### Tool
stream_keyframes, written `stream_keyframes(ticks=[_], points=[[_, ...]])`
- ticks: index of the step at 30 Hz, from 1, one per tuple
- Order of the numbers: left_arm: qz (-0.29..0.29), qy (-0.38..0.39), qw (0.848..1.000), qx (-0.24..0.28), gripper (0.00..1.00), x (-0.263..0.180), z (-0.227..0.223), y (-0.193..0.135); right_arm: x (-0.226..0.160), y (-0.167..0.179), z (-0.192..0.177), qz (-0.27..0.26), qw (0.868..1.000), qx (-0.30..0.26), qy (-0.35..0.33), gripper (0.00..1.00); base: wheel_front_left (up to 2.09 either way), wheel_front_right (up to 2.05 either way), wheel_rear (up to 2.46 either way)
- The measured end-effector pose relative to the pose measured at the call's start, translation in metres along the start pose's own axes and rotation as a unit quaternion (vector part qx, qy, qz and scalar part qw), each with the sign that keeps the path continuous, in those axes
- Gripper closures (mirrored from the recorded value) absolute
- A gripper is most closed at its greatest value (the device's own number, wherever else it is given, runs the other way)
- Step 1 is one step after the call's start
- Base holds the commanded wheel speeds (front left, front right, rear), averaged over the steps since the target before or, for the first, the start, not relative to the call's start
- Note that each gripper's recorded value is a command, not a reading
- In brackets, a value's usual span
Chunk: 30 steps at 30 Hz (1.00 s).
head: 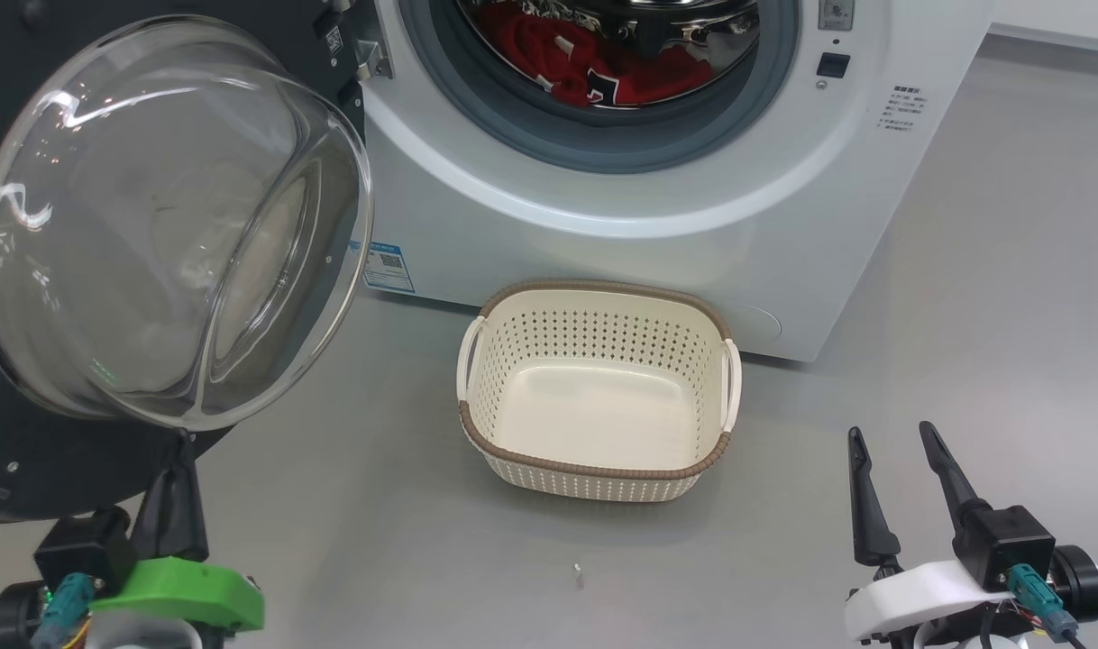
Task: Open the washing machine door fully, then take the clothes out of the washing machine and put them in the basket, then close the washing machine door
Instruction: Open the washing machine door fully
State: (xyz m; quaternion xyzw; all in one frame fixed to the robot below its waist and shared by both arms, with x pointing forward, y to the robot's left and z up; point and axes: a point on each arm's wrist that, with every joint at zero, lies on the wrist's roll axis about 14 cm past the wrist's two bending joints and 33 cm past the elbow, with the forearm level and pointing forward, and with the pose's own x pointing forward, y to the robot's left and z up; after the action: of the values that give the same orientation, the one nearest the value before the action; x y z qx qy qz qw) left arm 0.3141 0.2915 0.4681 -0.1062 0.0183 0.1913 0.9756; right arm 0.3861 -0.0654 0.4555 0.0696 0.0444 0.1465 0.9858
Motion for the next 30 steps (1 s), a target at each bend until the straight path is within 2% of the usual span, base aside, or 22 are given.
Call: stream_keyframes(ticks=[5, 7, 8, 18, 30], points=[[-0.053, 0.001, 0.999, -0.011, 1.00, -0.004, -0.002, -0.034, -0.002, -0.003, 0.002, -0.006, 1.000, 0.000, -0.003, 0.00, 0.00, 0.00, 0.00], [-0.073, -0.004, 0.997, -0.011, 0.53, -0.004, 0.000, -0.045, -0.003, -0.004, 0.003, -0.008, 1.000, 0.001, -0.004, 0.00, 0.00, 0.00, 0.00], [-0.081, -0.004, 0.997, -0.010, 0.02, -0.004, 0.000, -0.049, -0.004, -0.005, 0.003, -0.010, 1.000, 0.001, -0.005, 0.00, 0.00, 0.00, 0.00], [-0.141, 0.016, 0.990, 0.007, 0.00, -0.011, -0.012, -0.083, -0.015, -0.013, 0.007, -0.025, 1.000, 0.002, -0.011, 0.00, 0.00, 0.00, 0.00], [-0.181, 0.031, 0.983, 0.003, 0.00, -0.011, -0.018, -0.113, -0.033, -0.033, 0.015, -0.063, 0.998, 0.000, -0.022, 0.00, 0.00, 0.00, 0.00]])
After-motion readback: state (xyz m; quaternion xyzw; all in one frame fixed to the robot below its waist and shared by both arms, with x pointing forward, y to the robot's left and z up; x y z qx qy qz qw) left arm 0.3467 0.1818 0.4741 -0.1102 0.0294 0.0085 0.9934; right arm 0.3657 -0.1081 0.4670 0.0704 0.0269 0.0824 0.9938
